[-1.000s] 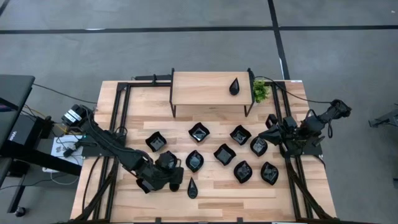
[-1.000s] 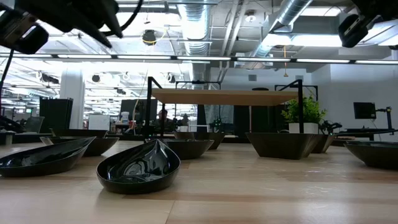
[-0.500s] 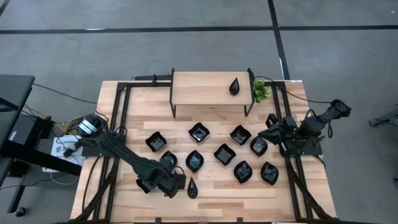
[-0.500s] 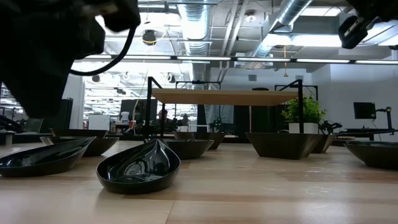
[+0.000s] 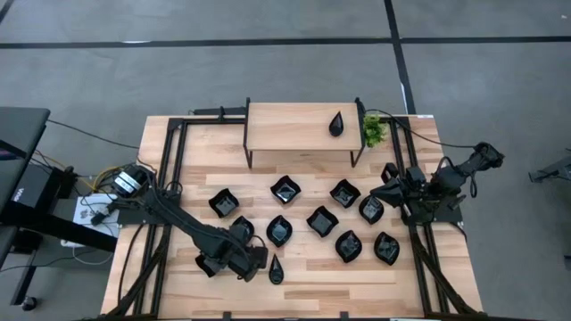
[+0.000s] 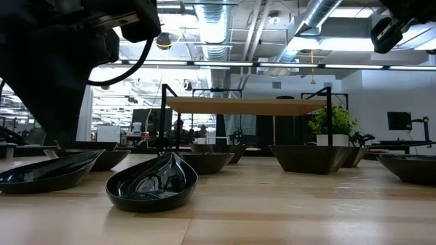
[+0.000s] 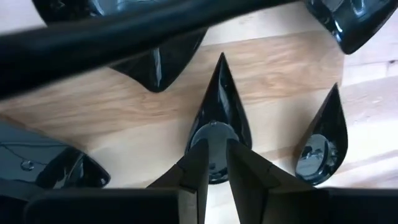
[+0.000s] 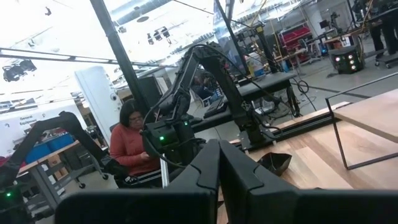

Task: Pick & Place Mini shaped plates
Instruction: Stack the drop-shaped plate on top of the other drop-shaped plates on the shelf

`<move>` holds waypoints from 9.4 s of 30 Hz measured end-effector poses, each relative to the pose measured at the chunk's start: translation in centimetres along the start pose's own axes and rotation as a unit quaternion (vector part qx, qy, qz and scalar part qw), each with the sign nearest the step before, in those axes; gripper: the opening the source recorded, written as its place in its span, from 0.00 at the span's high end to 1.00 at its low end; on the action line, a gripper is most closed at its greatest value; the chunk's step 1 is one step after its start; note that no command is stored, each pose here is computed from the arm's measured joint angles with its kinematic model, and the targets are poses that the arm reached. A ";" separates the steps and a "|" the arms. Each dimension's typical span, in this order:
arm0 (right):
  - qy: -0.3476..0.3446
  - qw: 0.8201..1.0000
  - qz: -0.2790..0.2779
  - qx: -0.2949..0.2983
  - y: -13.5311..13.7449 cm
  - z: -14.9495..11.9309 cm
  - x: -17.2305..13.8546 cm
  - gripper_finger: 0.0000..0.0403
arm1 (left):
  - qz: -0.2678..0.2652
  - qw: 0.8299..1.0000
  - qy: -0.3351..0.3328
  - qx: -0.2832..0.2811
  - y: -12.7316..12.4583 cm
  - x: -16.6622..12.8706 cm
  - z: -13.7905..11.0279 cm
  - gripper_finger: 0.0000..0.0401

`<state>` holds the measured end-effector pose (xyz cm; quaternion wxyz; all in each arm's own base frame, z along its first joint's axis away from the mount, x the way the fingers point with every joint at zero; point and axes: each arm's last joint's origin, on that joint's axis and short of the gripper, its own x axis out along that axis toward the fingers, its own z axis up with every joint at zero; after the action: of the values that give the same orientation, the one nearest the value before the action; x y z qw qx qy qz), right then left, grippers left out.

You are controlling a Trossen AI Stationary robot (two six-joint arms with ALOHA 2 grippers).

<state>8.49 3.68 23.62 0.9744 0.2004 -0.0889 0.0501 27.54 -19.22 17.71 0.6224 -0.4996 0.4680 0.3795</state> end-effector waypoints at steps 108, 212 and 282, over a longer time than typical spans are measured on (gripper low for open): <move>0.030 0.998 0.016 0.057 1.1 0.1 1.6 1.00 | -0.258 0.945 -0.182 0.080 -1.9 -7.2 8.5 0.98; 0.232 0.892 -0.341 -0.183 -1.0 7.8 23.2 1.00 | -0.219 0.829 -0.449 0.249 -5.7 -12.4 19.4 0.97; 0.194 0.842 -0.504 -0.012 -9.0 12.8 18.2 1.00 | -0.256 0.818 -0.439 0.268 8.3 -13.9 16.4 0.64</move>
<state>25.50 -8.51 35.28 0.8649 0.1917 0.2143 -0.4114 19.25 -1.52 29.85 0.9461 -0.1947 0.0834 0.2451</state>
